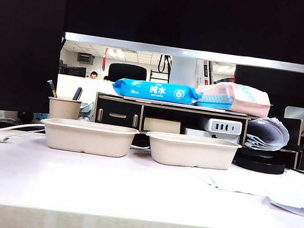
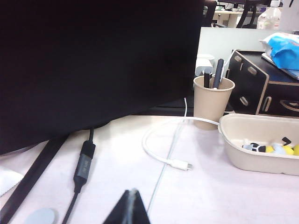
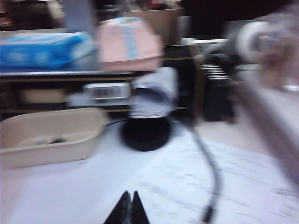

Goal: Put the dolls with similar sizes into the same paper box, while dolls with different sizes go into separate paper boxes.

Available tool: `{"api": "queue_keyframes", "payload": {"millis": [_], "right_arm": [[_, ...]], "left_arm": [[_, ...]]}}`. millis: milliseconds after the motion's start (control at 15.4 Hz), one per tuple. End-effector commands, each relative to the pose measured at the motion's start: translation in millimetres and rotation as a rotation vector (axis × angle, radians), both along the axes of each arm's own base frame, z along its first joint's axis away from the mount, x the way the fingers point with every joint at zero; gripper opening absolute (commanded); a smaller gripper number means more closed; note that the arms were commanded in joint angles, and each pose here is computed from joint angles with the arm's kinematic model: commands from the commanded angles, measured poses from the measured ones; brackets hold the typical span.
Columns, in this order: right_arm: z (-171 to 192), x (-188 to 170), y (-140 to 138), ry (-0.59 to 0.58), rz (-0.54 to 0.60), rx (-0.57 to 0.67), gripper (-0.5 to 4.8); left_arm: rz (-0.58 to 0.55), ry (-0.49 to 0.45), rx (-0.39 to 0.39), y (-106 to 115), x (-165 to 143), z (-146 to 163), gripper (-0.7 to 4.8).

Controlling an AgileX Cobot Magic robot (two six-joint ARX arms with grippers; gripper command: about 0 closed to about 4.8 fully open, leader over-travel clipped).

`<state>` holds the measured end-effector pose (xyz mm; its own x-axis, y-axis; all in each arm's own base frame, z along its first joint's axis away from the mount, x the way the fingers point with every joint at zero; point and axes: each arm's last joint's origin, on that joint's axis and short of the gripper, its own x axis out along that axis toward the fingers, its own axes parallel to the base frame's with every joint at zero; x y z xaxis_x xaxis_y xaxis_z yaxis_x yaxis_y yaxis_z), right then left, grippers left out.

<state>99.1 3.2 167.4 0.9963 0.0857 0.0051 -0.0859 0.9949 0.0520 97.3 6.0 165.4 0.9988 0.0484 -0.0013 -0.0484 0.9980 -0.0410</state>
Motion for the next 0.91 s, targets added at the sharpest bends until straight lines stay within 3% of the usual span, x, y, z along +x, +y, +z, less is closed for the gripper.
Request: {"api": "queue_keyframes", "payload": {"millis": [65, 912], "right_arm": [[0.9, -1.4, -1.0, -0.032, -0.035, 0.003, -0.05], [2.7, -1.9, 2.6, -0.050, 0.007, 0.005, -0.05]], "left_arm": [[-0.004, -0.007, 0.004, -0.1, -0.1, 1.0, -0.05], [-0.004, -0.004, 0.004, -0.1, -0.1, 0.8, -0.05]]}}
